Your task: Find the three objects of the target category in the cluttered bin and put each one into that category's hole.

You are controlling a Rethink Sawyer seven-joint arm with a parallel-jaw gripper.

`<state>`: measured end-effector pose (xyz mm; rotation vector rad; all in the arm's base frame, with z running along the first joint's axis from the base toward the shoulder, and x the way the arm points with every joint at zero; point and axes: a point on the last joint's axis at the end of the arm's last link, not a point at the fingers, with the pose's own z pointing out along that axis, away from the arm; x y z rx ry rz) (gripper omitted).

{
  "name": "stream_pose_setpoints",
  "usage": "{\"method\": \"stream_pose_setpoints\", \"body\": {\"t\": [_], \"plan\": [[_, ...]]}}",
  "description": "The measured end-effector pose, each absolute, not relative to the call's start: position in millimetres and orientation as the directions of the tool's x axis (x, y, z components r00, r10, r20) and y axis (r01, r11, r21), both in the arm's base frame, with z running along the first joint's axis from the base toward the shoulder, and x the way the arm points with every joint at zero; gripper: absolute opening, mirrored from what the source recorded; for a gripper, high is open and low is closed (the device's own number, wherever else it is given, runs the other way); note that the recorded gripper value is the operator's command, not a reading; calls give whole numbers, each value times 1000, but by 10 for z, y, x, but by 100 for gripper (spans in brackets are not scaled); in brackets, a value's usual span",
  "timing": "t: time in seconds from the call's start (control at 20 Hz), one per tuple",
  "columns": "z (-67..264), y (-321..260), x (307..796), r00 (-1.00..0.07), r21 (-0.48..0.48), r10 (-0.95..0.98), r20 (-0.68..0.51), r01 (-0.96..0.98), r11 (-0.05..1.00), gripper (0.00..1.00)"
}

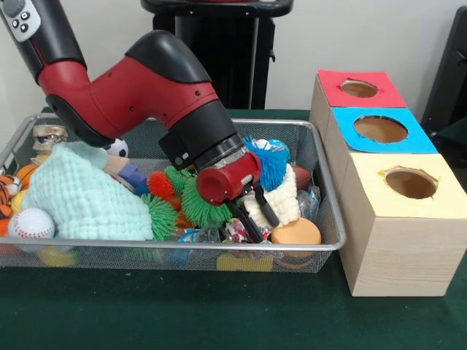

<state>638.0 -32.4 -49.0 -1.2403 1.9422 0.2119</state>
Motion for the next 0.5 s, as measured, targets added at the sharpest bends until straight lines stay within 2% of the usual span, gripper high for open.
{"method": "stream_pose_setpoints", "body": {"t": [0.5], "plan": [[-550,-256,6435,-149,-330,-780,-608,-846,419,100]]}}
